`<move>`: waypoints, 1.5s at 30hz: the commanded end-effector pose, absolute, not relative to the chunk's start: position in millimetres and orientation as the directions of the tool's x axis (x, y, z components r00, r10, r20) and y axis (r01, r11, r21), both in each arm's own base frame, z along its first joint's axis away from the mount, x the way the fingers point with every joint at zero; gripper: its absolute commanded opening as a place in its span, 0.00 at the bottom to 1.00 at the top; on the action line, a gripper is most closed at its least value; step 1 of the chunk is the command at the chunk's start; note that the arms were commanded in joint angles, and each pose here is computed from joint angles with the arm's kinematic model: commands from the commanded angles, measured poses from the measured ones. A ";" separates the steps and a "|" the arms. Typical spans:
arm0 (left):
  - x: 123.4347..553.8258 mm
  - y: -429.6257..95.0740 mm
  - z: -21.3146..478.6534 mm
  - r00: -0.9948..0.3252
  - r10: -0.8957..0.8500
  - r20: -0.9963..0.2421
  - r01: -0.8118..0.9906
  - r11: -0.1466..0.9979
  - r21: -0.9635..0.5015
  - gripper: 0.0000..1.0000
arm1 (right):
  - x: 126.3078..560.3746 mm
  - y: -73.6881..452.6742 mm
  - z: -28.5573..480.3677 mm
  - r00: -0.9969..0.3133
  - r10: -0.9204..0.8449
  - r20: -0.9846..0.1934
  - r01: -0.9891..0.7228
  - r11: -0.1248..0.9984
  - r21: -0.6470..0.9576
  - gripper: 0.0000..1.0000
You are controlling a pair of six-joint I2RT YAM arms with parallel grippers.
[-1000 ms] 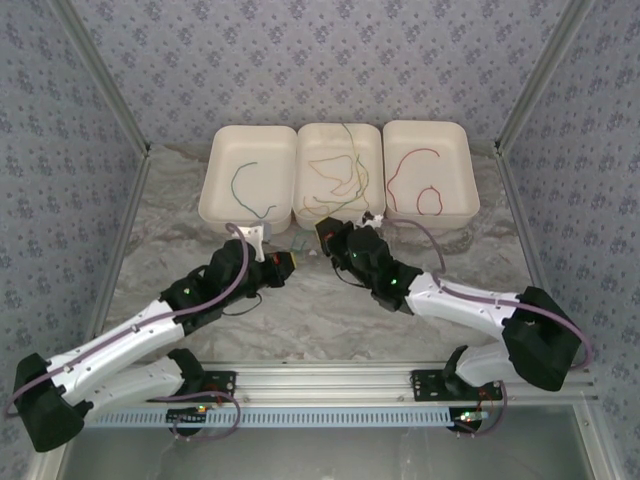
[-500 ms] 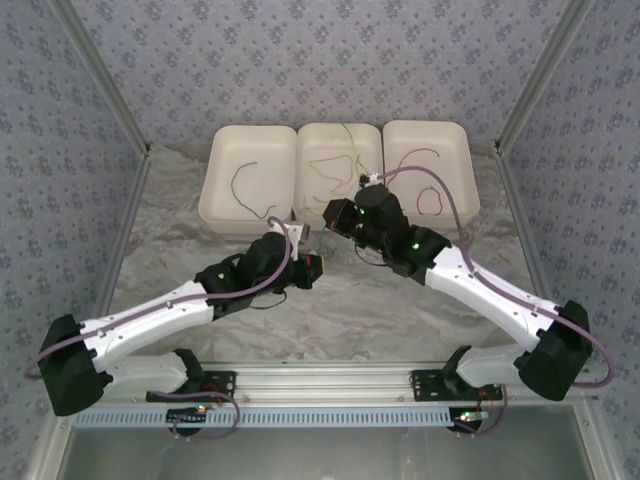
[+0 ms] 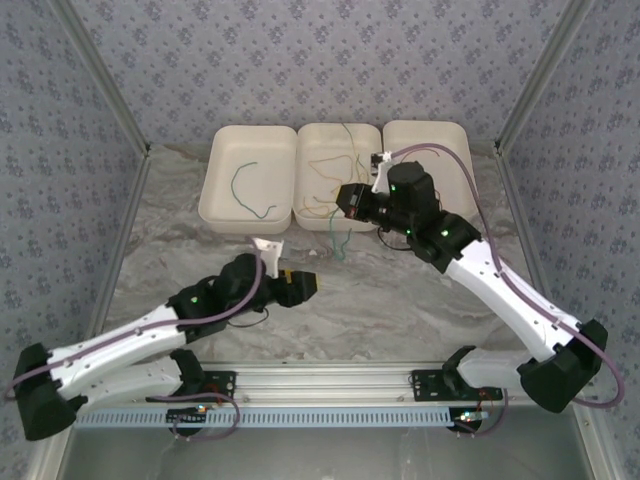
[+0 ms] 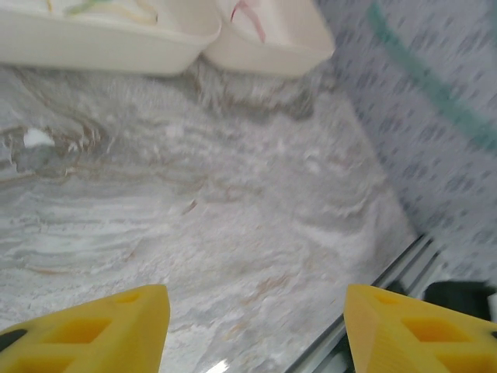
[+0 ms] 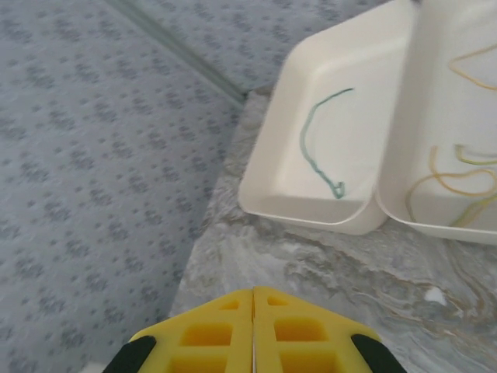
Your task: Untangle the cables
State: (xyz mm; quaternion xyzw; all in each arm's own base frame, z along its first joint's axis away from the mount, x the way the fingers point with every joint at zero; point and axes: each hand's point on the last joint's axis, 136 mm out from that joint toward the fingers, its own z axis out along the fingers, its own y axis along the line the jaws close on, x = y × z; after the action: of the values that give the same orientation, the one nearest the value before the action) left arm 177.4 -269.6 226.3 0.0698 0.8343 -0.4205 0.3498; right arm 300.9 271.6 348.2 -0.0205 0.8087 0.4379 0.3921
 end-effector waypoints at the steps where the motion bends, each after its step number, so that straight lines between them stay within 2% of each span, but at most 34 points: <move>1: 185.9 -244.2 240.2 -0.738 -0.375 -0.561 0.274 0.592 -0.758 0.62 | 272.7 282.4 381.3 -0.595 0.186 -0.782 -0.633 0.490 0.599 0.00; 5: 199.5 -233.7 232.3 -0.788 -0.518 -0.332 0.089 0.439 -0.894 0.61 | 241.4 287.6 380.1 -0.454 0.122 -0.883 -0.812 0.352 0.466 0.00; 10: 215.5 -244.0 232.9 -0.798 -0.578 -0.171 -0.028 0.320 -0.947 0.66 | 233.4 298.3 371.2 -0.435 0.108 -0.894 -0.859 0.249 0.448 0.00; 16: 233.4 -273.6 249.5 -0.818 -0.566 -0.102 -0.049 0.244 -0.969 0.71 | 231.6 314.8 364.4 -0.450 0.091 -0.889 -0.868 0.191 0.459 0.00; 23: 243.9 -288.7 267.8 -0.825 -0.562 -0.061 -0.031 0.152 -0.988 0.72 | 225.1 323.2 359.0 -0.457 0.062 -0.887 -0.875 0.150 0.461 0.00; 33: 246.3 -306.2 270.0 -0.856 -0.517 -0.010 -0.052 0.106 -0.993 0.68 | 223.8 327.9 357.1 -0.463 0.057 -0.884 -0.875 0.132 0.466 0.00; 36: 246.0 -311.5 268.4 -0.861 -0.508 -0.008 -0.054 0.109 -0.993 0.62 | 224.0 330.3 357.9 -0.464 0.056 -0.884 -0.875 0.126 0.468 0.00; 39: 247.7 -313.1 269.3 -0.858 -0.513 -0.007 -0.053 0.102 -0.993 0.48 | 223.5 332.0 356.9 -0.464 0.052 -0.884 -0.876 0.123 0.467 0.00; 41: 249.6 -312.2 266.8 -0.852 -0.523 -0.006 -0.059 0.109 -0.992 0.31 | 223.0 331.9 356.4 -0.464 0.052 -0.884 -0.876 0.124 0.466 0.00; 43: 252.3 -309.2 257.9 -0.841 -0.541 0.002 -0.083 0.124 -0.989 0.06 | 222.1 330.9 358.2 -0.456 0.054 -0.888 -0.879 0.125 0.459 0.00; 44: 254.3 -305.8 251.5 -0.830 -0.558 0.015 -0.103 0.126 -0.987 0.00 | 221.6 329.3 360.2 -0.450 0.057 -0.891 -0.882 0.130 0.453 0.00; 45: 256.5 -302.6 244.1 -0.819 -0.573 0.031 -0.124 0.124 -0.984 0.00 | 220.8 328.1 361.7 -0.443 0.058 -0.895 -0.885 0.135 0.447 0.00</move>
State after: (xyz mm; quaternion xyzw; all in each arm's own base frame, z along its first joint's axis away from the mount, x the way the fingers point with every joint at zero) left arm 248.5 -305.3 237.0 -0.2213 0.7451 -0.6054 0.1713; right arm 227.2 329.9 346.8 -0.3129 0.6501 0.5693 0.3942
